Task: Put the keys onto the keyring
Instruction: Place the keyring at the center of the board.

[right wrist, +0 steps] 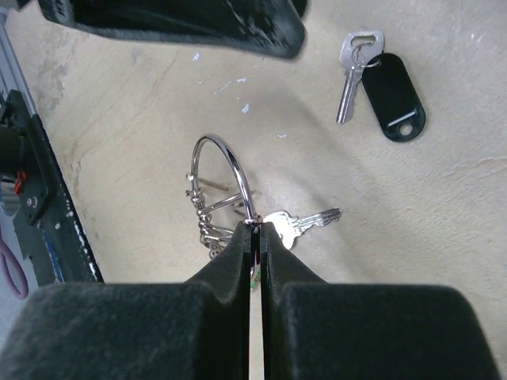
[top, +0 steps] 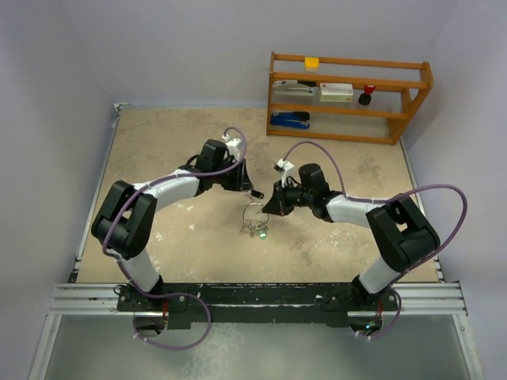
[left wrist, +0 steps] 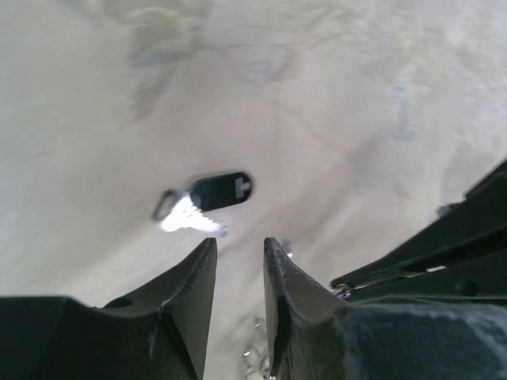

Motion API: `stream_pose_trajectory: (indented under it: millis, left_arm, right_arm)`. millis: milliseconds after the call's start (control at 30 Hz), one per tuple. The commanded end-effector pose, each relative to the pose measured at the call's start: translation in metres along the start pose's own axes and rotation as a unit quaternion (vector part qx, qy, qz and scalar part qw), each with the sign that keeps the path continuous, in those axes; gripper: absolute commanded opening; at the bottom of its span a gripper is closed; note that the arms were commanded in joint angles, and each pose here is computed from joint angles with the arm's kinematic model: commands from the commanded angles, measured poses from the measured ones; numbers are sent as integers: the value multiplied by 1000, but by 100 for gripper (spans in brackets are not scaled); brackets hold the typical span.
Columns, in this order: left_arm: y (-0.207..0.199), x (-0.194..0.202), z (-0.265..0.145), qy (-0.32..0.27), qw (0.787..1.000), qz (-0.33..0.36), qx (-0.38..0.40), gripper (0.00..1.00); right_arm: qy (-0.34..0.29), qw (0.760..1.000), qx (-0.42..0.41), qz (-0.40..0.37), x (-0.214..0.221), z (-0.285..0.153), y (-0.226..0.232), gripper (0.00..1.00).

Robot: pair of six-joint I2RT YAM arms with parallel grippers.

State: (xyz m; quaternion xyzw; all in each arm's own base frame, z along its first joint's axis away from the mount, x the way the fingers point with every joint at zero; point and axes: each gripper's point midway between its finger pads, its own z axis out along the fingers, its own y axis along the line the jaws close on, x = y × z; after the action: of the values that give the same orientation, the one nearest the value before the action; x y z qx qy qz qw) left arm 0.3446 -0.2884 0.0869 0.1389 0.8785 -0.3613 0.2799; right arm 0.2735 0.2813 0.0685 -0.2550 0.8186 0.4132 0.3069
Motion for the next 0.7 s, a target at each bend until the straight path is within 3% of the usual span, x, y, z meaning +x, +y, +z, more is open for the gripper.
stream_pose_trajectory:
  millis: [0,533,567,667]
  left_arm:
    - [37,-33,-43,-82,985,16,-150,27]
    - [52,-34,-112,-162,955,8,-247,28]
    - [53,-35,-116,-167,953,7,-251,28]
    - [53,-37,-125,-183,948,4,-260,29]
  right_arm:
    - [-27,1000,-1,15,-26,8,9,0]
    - [25,997,24,71,-12,88,37,0]
    - [25,997,19,70,-12,92,41,1]
    - [17,998,-5,65,-15,96,55,19]
